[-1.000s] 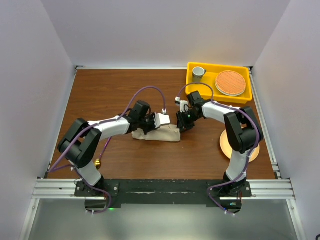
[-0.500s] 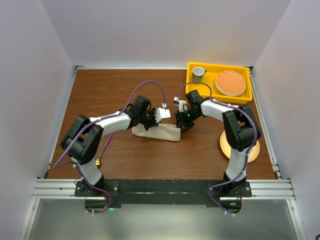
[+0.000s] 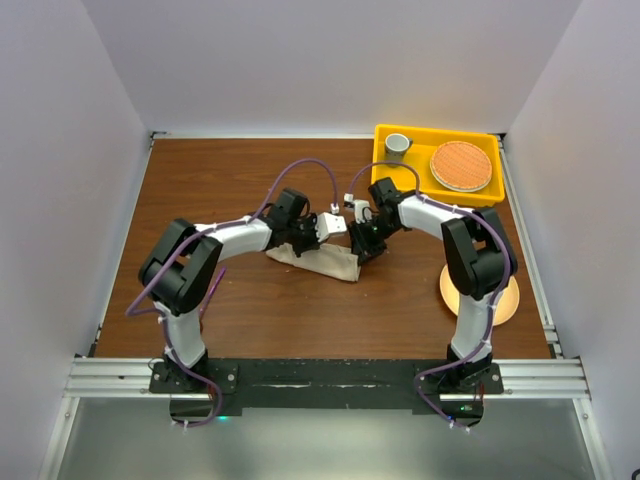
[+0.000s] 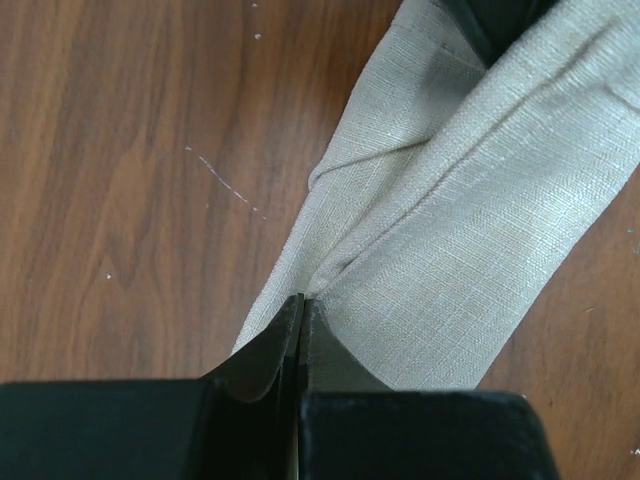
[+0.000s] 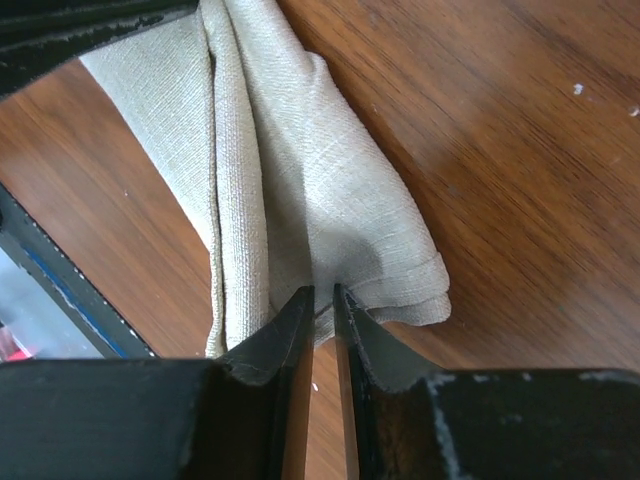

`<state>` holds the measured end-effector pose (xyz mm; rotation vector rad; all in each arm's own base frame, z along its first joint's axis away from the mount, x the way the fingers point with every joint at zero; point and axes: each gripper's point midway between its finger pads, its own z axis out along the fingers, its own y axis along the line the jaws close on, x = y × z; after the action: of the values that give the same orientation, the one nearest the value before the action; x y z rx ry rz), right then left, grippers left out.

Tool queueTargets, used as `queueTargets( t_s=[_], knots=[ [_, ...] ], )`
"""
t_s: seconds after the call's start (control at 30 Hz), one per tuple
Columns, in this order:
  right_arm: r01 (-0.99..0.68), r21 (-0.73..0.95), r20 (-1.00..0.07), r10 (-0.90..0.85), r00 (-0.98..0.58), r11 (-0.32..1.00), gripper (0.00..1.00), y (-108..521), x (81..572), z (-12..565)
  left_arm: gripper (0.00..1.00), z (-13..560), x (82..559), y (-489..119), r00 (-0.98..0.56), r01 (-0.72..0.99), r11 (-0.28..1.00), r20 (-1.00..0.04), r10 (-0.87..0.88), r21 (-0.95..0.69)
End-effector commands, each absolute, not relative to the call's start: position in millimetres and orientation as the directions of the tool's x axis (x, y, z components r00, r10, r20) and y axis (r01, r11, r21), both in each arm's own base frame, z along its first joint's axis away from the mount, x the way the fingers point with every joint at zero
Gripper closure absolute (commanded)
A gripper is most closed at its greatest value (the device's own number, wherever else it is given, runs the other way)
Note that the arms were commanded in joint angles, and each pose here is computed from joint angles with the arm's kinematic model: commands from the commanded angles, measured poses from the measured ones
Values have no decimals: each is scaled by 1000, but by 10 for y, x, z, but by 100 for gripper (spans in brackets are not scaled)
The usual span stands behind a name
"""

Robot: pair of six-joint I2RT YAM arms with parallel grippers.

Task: Fold the napkin into a case and place the utensils inside
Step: Smooth out the smaller rectangle-folded napkin at the center of the board.

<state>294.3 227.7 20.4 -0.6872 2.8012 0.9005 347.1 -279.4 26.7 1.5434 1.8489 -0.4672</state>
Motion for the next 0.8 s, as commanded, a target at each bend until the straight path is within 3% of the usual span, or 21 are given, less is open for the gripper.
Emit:
queueTargets(
  t_s=[0.0, 0.33, 0.6, 0.77],
  knots=[
    [-512, 371, -234, -455, -859, 775, 77, 2013, 3038, 40, 100, 210, 3540, -2746, -80, 959, 239, -666, 742, 151],
    [-516, 368, -296, -428, -854, 774, 65, 1817, 3260, 744, 100, 142, 3334, -2720, -118, 974, 214, -645, 755, 73],
    [-548, 416, -370, -416, -831, 726, 56, 1887, 3180, 1051, 100, 135, 2797, -2774, -170, 978, 210, -621, 765, -10],
    [-547, 472, -377, -402, -834, 692, 47, 1943, 2994, 1086, 100, 169, 2454, -2851, -287, 955, 272, -610, 738, -119]
  ],
)
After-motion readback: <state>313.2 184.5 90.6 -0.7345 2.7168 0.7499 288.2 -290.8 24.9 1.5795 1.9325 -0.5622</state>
